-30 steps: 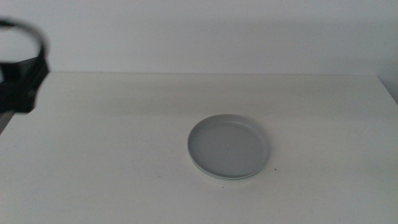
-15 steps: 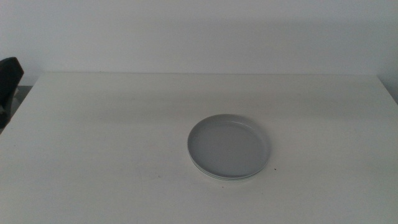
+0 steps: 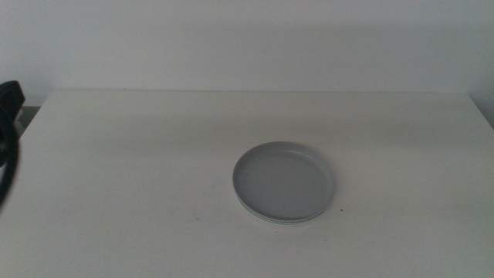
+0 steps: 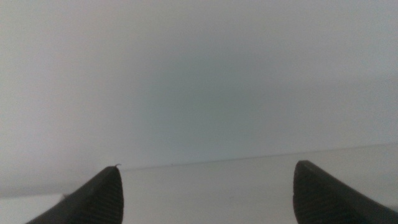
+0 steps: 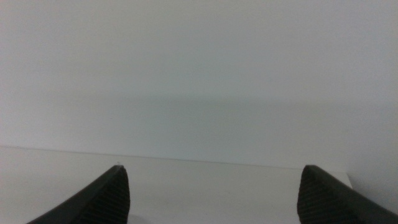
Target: Stack the three bowls on top of each other.
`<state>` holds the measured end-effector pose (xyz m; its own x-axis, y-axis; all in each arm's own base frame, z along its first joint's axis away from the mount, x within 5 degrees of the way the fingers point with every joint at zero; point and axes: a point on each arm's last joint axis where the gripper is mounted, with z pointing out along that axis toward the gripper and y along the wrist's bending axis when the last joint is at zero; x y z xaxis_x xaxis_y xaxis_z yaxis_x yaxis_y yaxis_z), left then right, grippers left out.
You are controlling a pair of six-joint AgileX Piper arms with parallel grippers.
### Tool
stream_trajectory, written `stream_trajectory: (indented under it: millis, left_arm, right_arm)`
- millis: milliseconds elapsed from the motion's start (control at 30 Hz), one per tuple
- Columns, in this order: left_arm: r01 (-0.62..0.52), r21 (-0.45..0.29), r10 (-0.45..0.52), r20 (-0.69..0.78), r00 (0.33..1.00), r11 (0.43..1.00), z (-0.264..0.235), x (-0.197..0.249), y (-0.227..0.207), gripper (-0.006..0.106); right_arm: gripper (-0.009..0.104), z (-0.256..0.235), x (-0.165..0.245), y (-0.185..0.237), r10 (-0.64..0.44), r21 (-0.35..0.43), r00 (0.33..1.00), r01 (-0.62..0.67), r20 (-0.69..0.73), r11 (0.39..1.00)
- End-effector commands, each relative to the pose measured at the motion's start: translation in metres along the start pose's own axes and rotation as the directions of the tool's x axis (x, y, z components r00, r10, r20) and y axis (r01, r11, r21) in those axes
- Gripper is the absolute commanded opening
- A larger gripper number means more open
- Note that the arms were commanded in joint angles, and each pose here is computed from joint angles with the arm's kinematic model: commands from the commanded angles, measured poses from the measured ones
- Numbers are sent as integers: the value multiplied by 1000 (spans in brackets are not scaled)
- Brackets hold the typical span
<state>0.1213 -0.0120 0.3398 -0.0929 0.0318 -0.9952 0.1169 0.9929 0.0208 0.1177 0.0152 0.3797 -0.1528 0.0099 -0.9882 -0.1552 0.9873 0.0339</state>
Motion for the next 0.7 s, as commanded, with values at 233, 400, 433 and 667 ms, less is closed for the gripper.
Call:
stream_trajectory:
  millis: [233,400,433,667]
  left_arm:
    - [142,-29,-142,1,990,989,-4,1,2,94]
    - [142,-29,-142,1,990,989,-4,1,2,94]
    - [133,-29,-133,1,991,991,-7,5,2,94]
    - [132,-27,-132,20,991,991,-34,50,-1,94]
  right_arm:
    - [93,0,1,-1,-3,9,1000,3,3,1000]
    - [93,0,1,-1,-3,9,1000,3,3,1000]
    - [93,0,1,-1,-3,9,1000,3,3,1000]
    - [93,-2,16,-4,-44,46,999,42,27,998]
